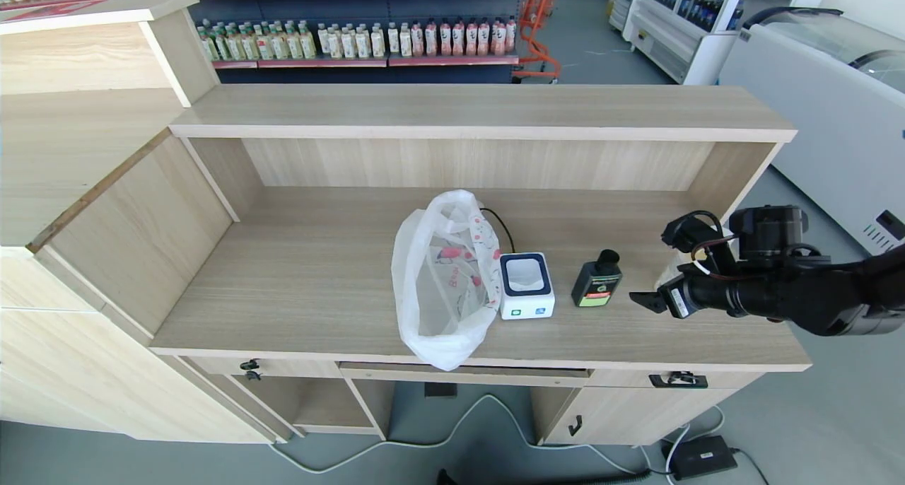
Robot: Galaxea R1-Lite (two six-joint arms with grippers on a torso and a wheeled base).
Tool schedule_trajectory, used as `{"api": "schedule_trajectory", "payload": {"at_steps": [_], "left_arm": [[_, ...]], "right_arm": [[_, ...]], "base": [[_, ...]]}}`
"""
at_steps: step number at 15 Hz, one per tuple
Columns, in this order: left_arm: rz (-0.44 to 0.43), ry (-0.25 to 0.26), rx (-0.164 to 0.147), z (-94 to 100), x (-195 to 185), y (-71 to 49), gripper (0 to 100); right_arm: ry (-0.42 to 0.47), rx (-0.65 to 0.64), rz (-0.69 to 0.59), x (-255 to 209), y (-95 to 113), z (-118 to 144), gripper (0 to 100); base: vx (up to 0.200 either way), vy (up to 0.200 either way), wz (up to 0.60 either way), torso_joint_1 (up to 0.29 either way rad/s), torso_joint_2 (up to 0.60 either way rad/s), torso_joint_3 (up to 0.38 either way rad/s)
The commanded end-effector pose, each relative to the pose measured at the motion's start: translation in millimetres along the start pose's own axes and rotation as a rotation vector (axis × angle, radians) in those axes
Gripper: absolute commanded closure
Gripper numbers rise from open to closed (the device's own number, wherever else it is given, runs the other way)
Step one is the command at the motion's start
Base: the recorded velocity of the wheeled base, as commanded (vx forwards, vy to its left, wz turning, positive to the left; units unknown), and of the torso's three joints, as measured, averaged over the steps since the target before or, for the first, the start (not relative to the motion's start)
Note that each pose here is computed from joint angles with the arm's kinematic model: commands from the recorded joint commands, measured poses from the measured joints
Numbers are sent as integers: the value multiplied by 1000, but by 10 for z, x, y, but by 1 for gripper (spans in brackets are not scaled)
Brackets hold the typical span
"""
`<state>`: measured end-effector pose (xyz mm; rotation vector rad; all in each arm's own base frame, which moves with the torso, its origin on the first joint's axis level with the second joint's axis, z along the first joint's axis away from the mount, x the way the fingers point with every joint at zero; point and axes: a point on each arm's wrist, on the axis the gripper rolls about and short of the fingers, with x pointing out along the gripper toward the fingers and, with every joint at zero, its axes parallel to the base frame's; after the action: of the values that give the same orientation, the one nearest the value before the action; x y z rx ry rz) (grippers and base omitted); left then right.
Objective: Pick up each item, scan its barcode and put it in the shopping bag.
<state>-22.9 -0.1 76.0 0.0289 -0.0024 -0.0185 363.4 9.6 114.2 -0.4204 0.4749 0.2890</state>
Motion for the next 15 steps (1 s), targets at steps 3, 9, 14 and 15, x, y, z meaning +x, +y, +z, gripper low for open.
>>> {"api": "schedule_trajectory", "payload": {"at_steps": [3,9,14,15], "left_arm": [[0,-1,0,1,-1,0,0],[0,-1,0,1,-1,0,0],[0,-1,0,1,-1,0,0],[0,-1,0,1,-1,0,0]], "right_arm": [[-50,-15,56,165,62,-22,0],[-113,-116,96,358,40,-20,0],[-126,-151,107,526,22,-30,0],[-144,-153,123,558,15,-14,0]], "base": [[0,0,0,0,0,0],[0,0,0,0,0,0],[0,0,0,0,0,0],[0,0,0,0,0,0]]}}
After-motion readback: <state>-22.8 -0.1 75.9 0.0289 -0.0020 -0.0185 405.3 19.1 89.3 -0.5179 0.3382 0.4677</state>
